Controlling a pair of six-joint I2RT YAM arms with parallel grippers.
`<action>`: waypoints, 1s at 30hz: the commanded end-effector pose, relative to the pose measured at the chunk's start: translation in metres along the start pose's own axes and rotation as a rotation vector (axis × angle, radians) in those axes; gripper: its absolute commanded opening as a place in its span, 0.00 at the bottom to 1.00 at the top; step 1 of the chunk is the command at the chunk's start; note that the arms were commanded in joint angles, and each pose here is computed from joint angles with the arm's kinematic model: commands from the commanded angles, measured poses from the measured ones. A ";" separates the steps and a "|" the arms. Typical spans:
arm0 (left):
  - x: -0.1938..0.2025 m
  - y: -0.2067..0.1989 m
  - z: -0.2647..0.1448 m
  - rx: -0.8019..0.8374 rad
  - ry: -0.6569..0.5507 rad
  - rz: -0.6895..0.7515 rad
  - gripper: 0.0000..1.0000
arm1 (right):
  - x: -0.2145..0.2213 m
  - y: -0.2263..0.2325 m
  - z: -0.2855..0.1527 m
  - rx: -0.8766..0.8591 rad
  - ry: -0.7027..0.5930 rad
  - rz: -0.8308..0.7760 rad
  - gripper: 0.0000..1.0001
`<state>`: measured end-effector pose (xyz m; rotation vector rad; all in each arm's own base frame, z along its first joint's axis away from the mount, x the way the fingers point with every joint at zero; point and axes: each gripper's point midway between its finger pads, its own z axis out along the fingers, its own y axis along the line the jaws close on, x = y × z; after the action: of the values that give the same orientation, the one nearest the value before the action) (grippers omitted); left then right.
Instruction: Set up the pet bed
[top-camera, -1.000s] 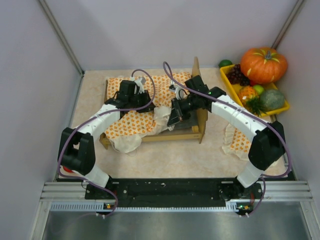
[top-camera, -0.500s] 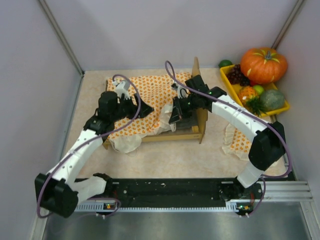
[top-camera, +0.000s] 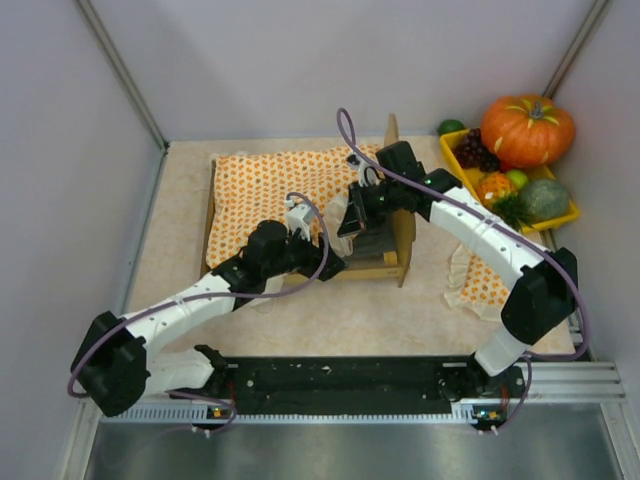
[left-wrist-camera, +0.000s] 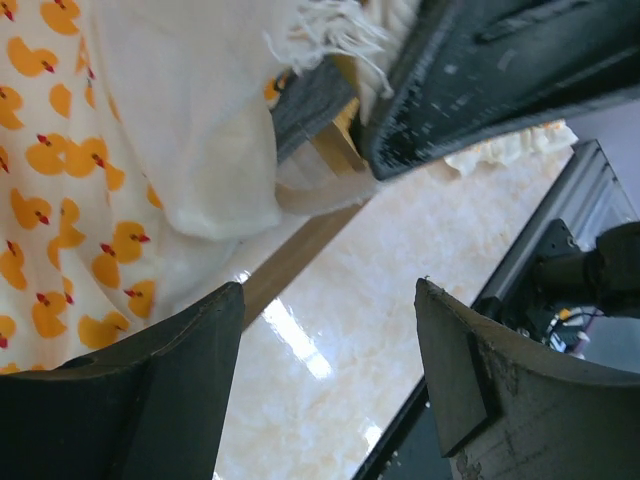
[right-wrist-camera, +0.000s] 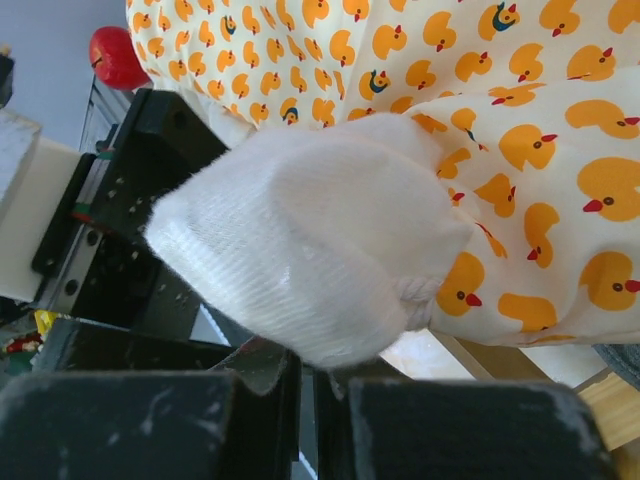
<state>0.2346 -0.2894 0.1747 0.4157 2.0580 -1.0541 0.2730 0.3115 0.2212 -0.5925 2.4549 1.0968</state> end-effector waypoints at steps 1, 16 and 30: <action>-0.047 -0.004 0.012 -0.007 -0.174 0.106 0.73 | -0.027 0.027 -0.029 -0.042 -0.114 -0.069 0.00; -0.071 -0.028 0.027 0.105 -0.214 0.171 0.48 | -0.026 0.024 -0.032 -0.046 -0.117 -0.075 0.00; -0.053 -0.013 0.022 0.032 -0.152 0.144 0.51 | -0.029 0.012 -0.032 -0.020 -0.122 -0.058 0.00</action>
<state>0.2728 -0.3232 0.1986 0.5104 1.8920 -1.0435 0.2781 0.3029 0.2337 -0.5709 2.4159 1.0948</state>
